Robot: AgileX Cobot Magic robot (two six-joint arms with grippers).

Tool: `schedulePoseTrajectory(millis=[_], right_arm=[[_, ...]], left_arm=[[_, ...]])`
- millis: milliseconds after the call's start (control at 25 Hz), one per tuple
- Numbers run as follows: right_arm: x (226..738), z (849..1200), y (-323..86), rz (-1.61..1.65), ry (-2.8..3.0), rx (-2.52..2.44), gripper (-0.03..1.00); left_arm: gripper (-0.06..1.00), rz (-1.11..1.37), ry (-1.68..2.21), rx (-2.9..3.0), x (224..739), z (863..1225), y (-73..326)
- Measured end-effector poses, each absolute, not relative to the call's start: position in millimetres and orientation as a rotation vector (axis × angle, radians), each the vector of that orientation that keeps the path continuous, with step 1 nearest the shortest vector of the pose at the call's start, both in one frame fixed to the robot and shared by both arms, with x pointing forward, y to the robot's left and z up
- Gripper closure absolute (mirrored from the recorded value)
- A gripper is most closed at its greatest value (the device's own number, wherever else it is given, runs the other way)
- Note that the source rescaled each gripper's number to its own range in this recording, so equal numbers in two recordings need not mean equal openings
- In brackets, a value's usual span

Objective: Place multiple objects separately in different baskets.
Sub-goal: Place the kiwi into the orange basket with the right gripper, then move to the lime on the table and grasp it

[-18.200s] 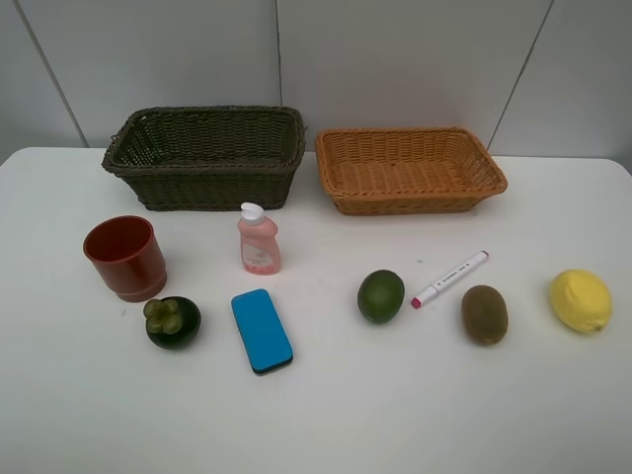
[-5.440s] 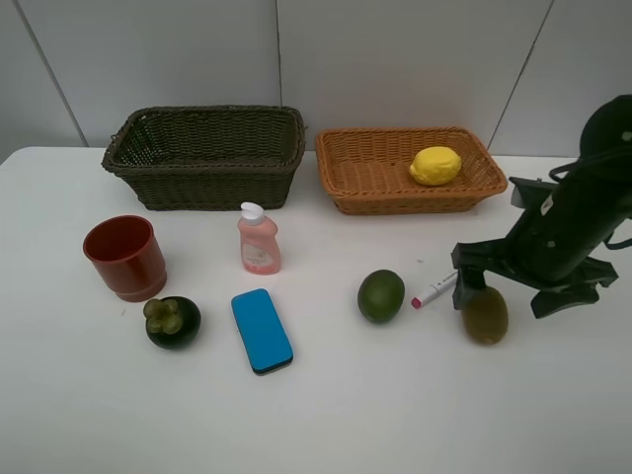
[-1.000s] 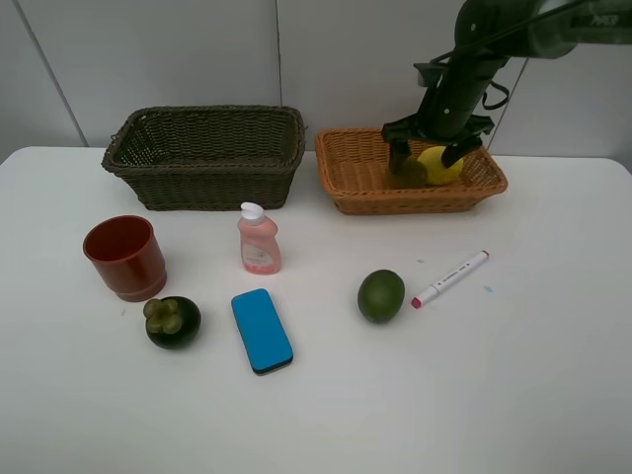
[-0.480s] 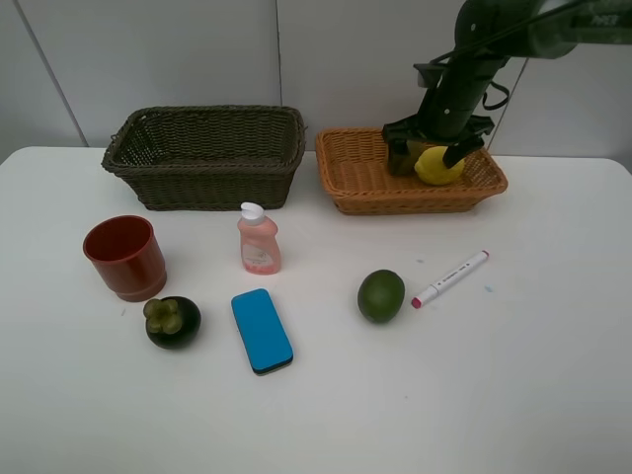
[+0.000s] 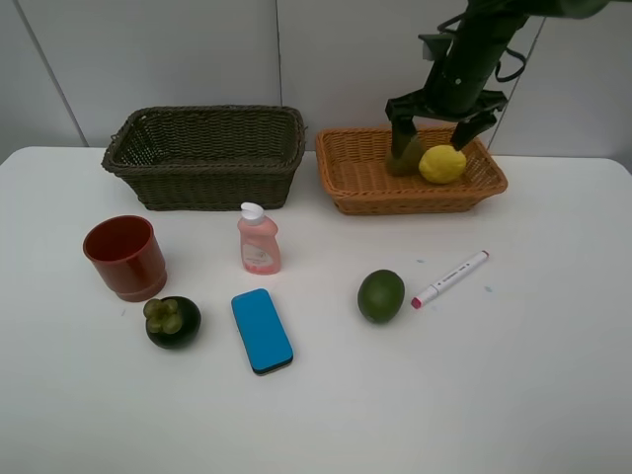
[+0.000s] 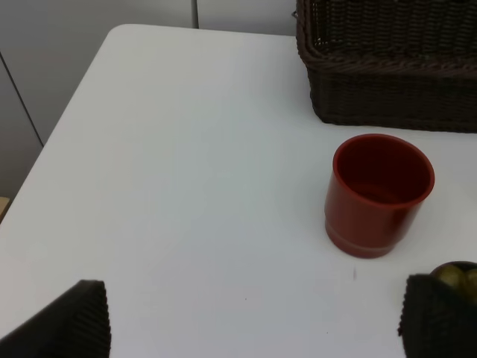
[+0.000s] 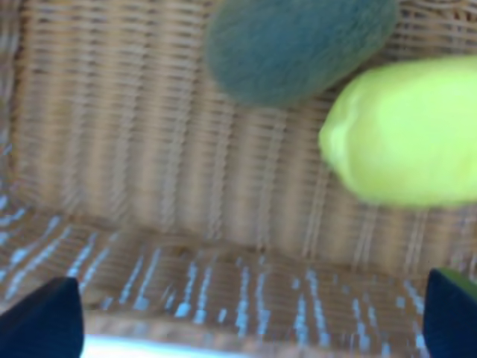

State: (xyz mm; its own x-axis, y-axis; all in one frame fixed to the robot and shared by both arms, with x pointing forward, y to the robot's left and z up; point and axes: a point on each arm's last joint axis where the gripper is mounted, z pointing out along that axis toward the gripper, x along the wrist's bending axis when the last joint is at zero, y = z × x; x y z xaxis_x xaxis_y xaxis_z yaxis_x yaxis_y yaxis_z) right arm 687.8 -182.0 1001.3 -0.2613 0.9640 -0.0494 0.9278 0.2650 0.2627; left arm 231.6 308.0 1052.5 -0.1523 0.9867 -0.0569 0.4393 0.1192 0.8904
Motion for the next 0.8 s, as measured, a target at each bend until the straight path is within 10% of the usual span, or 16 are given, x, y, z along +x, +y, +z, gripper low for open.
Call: schedulePoseTrajectory(millis=[800], right_arm=[[613.7, 1049.7, -88.3, 0.361, 2.036, 2.162, -0.03]], left_arm=[[-0.05, 0.983, 1.693, 1.401, 231.6, 1052.5, 308.0]])
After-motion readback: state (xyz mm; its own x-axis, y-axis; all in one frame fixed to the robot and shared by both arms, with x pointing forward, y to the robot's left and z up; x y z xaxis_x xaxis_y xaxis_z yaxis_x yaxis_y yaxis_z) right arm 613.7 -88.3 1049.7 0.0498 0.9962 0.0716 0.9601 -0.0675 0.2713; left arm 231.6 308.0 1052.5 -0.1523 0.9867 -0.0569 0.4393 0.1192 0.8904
